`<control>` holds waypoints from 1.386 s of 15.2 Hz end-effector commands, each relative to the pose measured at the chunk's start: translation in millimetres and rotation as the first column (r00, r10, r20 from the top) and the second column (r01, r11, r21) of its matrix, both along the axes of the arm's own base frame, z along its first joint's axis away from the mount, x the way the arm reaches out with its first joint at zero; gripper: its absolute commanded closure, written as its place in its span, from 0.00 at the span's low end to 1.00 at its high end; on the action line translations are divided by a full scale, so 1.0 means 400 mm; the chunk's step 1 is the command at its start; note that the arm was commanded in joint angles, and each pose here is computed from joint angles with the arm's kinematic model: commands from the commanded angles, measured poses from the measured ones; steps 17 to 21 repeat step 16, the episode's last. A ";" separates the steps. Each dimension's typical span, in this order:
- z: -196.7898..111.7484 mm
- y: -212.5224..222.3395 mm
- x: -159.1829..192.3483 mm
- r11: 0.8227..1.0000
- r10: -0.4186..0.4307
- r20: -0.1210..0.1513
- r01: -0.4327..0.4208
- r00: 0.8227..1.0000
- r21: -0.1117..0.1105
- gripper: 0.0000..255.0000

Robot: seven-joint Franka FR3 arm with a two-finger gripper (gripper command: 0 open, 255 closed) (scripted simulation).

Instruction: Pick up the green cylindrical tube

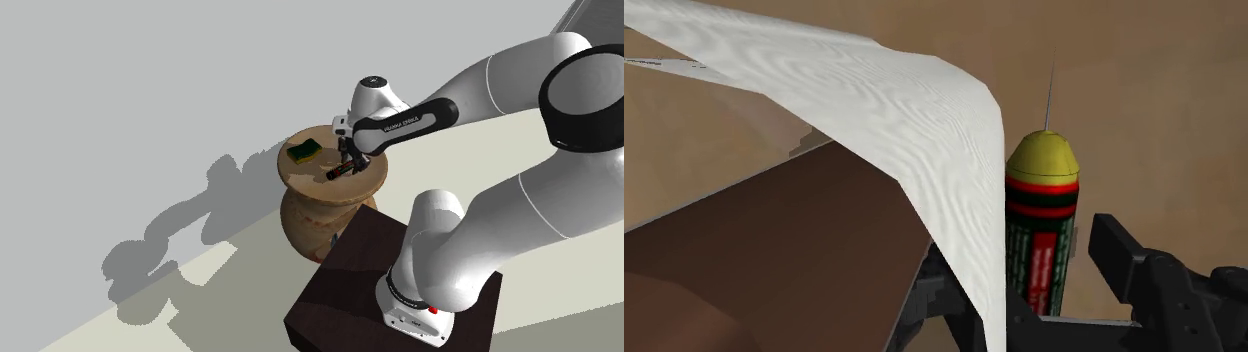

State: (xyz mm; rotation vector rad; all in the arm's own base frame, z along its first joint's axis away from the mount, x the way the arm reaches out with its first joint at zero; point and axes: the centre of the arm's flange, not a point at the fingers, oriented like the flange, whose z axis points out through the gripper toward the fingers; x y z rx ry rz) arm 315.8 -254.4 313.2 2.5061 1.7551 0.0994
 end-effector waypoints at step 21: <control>0.194 -0.001 0.001 1.000 0.001 0.005 -0.001 1.000 -0.002 1.00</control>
